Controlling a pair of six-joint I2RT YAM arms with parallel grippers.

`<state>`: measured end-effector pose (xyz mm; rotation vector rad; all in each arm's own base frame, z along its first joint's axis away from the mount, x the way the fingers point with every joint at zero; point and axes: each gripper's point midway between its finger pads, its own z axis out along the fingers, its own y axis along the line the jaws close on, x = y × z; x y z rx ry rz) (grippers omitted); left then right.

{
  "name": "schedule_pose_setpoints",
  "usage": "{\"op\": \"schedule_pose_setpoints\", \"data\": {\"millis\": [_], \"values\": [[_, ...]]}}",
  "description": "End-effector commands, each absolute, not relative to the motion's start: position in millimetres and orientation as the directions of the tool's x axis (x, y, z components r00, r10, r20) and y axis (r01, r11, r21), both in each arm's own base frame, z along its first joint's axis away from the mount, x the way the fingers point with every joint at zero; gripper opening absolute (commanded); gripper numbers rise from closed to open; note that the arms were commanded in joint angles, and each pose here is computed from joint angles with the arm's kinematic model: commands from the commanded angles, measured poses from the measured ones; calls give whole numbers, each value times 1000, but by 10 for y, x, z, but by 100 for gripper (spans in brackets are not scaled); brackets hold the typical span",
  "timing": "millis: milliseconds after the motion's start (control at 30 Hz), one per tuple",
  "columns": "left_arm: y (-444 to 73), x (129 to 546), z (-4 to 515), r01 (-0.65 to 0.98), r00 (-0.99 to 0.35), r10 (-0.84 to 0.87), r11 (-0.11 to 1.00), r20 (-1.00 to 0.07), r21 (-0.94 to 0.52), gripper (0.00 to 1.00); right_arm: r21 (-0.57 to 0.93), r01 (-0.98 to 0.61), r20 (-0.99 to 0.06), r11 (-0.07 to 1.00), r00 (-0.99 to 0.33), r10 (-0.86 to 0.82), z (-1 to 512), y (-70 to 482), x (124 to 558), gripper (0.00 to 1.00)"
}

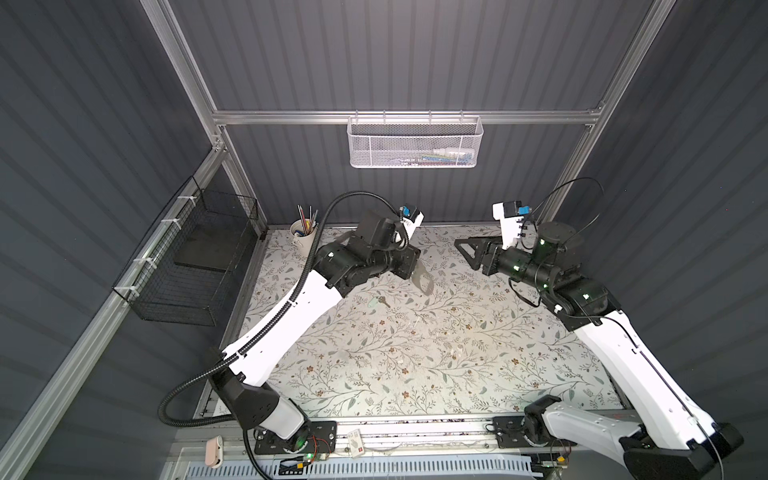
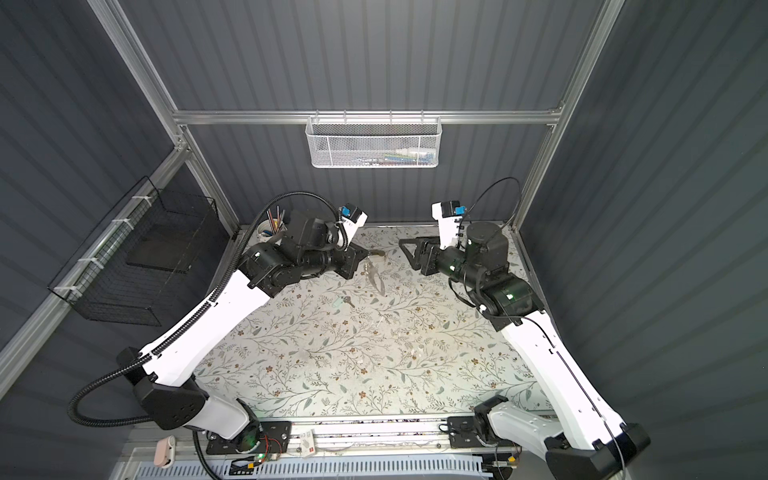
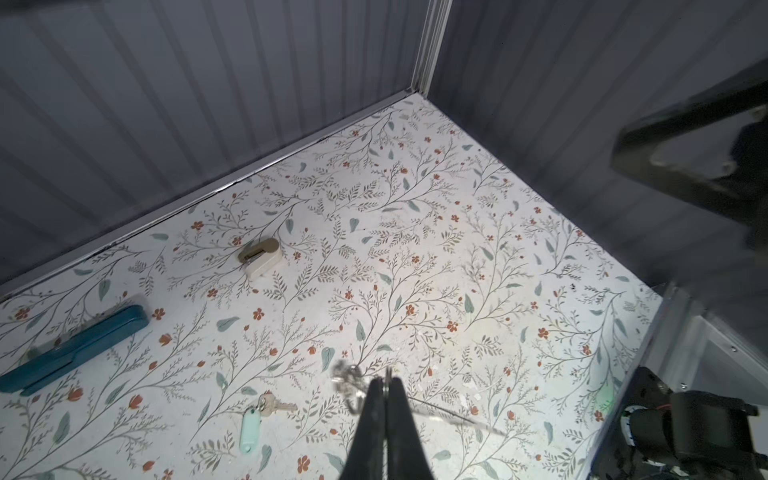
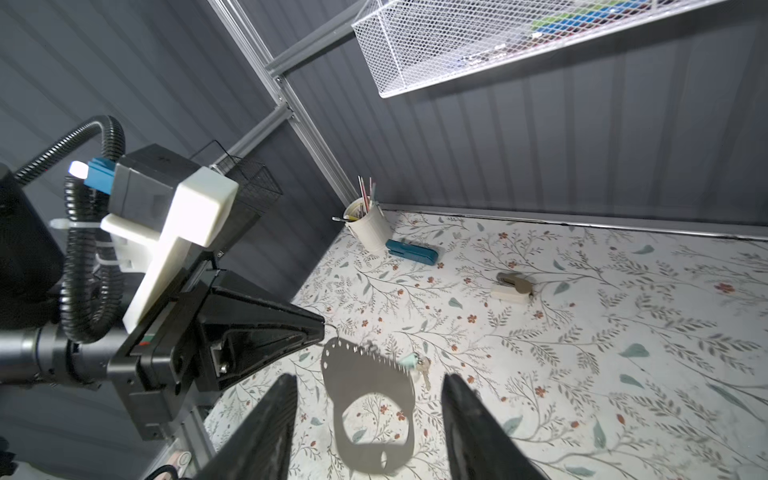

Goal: Put the keys on the keyring
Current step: 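Lift the keyring plate up with the left gripper while the right gripper approaches, then grasp the plate's far edge with the right gripper beside the left gripper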

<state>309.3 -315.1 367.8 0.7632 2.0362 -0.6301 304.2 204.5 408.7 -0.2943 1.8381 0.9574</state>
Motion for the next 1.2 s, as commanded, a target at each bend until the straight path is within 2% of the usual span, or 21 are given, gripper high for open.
{"op": "schedule_pose_setpoints", "data": {"millis": [0,100,267,433,567,800,1067,1167], "values": [[-3184,2934,4267,809,-352,176,552,-919,-204,0,554,-706,-830,442,-510,226,4386,2262,2901,51],[-3172,2909,4462,834,-337,115,497,-934,-240,0,547,-760,-837,351,-498,226,4532,2364,2857,49],[-3180,2861,4686,870,-329,42,403,-943,-285,0,554,-791,-830,258,-503,241,4670,2474,2906,44],[-3187,2890,4790,877,-333,3,370,-943,-308,0,545,-816,-830,193,-494,259,4780,2534,2939,36],[-3224,2852,4869,887,-337,-16,329,-941,-324,0,556,-815,-823,165,-512,247,4755,2588,2969,32],[-3229,2840,4889,889,-339,-25,319,-940,-329,0,554,-823,-823,123,-521,227,4732,2677,2944,29],[-3255,2869,4861,886,-350,-22,317,-936,-339,0,543,-832,-832,114,-514,211,4688,2722,2912,25],[-3264,2865,4867,887,-353,-19,311,-935,-341,0,540,-833,-835,120,-512,199,4655,2740,2906,20]]}}
